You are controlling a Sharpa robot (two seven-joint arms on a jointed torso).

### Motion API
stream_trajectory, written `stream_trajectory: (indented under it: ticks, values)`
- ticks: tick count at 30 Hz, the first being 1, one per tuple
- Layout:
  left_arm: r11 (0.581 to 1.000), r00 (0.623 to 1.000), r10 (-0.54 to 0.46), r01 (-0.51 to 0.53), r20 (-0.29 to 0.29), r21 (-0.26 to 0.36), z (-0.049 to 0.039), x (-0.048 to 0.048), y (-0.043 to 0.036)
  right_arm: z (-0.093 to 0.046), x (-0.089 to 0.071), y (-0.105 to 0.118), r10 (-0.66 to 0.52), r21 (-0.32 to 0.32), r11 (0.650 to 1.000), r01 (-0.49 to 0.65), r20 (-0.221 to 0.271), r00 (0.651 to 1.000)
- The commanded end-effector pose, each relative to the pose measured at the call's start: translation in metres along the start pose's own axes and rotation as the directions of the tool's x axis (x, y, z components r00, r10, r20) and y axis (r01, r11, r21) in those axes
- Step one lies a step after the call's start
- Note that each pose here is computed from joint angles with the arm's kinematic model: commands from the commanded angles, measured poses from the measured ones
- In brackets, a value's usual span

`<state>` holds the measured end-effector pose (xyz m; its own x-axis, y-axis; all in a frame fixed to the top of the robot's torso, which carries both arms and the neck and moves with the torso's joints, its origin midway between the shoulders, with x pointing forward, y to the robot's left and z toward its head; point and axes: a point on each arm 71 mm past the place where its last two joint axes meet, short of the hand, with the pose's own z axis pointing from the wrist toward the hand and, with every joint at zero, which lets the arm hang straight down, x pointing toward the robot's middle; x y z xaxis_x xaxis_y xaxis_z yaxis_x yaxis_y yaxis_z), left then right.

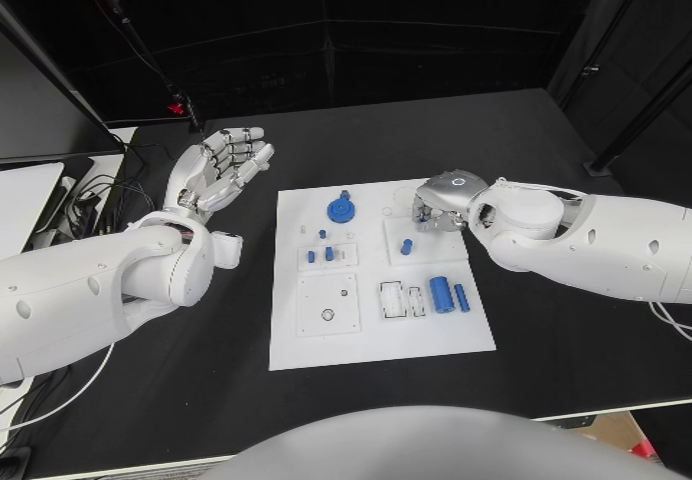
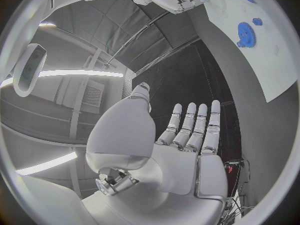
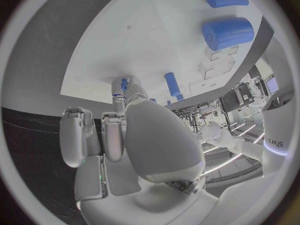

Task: Assemble the parts on the task board

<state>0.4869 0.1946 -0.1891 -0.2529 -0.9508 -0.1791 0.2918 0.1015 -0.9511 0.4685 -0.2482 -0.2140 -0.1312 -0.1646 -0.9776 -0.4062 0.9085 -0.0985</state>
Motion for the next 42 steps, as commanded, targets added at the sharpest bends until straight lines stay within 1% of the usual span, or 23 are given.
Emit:
stream_trajectory:
  ticks: [1,5,13,20,31,36,42]
  values:
    - [0.989,1.0,-0.006,0.006,-0.004,0.147,-0.0001,-0.0003,-0.0112,0.0,0.001,0.002,-0.024,0.004,1.0,0.024,0.004,1.0]
    - [0.989,1.0,-0.005,0.005,-0.004,0.146,-0.0001,-0.0008,-0.011,-0.001,-0.001,0.002,-0.017,0.007,1.0,0.016,0.035,0.999]
    - [0.989,1.0,-0.004,0.004,-0.002,0.145,-0.0004,-0.0019,-0.0106,-0.004,-0.007,0.005,0.008,-0.017,1.0,-0.006,0.109,0.994]
    - [0.99,1.0,-0.004,0.004,-0.001,0.143,-0.0007,-0.0027,-0.0103,-0.009,-0.012,0.008,0.03,-0.05,0.998,-0.023,0.148,0.989]
    - [0.99,1.0,-0.004,0.005,-0.002,0.141,-0.0008,-0.0028,-0.0099,-0.019,-0.017,0.009,0.06,-0.067,0.997,-0.048,0.19,0.98]
    - [0.99,1.0,-0.004,0.005,-0.003,0.141,-0.0002,-0.0021,-0.0097,-0.023,-0.018,0.009,0.065,-0.066,0.996,-0.053,0.194,0.979]
    - [0.99,1.0,-0.006,0.006,-0.005,0.141,0.0001,-0.0011,-0.0097,-0.023,-0.018,0.01,0.067,-0.062,0.996,-0.056,0.19,0.979]
